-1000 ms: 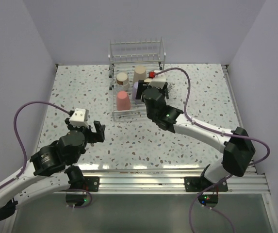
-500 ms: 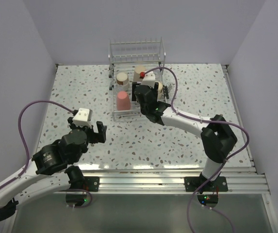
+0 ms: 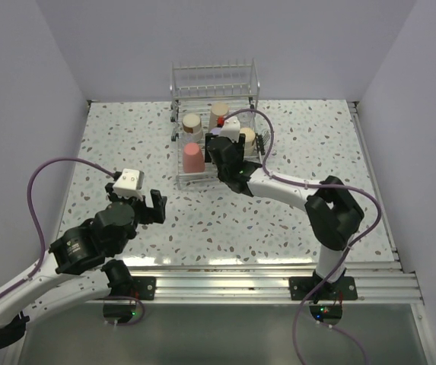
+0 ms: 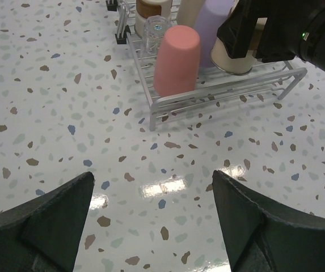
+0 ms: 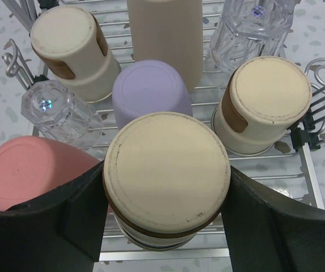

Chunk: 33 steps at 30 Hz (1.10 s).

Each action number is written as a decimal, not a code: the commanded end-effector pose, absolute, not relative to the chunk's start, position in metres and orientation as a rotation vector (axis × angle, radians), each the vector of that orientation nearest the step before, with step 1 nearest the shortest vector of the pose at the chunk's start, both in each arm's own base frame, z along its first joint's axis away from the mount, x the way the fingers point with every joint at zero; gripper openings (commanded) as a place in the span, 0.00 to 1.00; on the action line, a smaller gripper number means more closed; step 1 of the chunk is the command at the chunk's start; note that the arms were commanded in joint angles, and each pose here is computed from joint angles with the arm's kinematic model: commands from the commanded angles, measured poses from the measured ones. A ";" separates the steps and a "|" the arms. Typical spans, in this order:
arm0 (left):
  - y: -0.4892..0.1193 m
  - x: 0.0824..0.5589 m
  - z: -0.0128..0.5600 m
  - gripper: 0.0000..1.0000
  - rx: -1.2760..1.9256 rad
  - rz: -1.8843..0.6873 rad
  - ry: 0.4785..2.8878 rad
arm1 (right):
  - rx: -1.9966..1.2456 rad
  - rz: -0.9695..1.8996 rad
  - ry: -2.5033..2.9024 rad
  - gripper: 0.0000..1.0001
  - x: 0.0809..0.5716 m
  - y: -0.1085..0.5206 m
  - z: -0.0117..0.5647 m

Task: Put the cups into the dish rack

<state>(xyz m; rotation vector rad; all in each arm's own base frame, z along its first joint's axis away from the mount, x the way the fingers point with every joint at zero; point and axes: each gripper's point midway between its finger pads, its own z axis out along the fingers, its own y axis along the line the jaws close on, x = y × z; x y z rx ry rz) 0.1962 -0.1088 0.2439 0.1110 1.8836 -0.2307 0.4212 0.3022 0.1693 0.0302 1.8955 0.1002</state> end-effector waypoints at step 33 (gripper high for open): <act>-0.108 0.198 0.257 0.88 0.097 -0.267 1.841 | 0.199 -0.004 1.979 0.15 0.436 0.304 0.141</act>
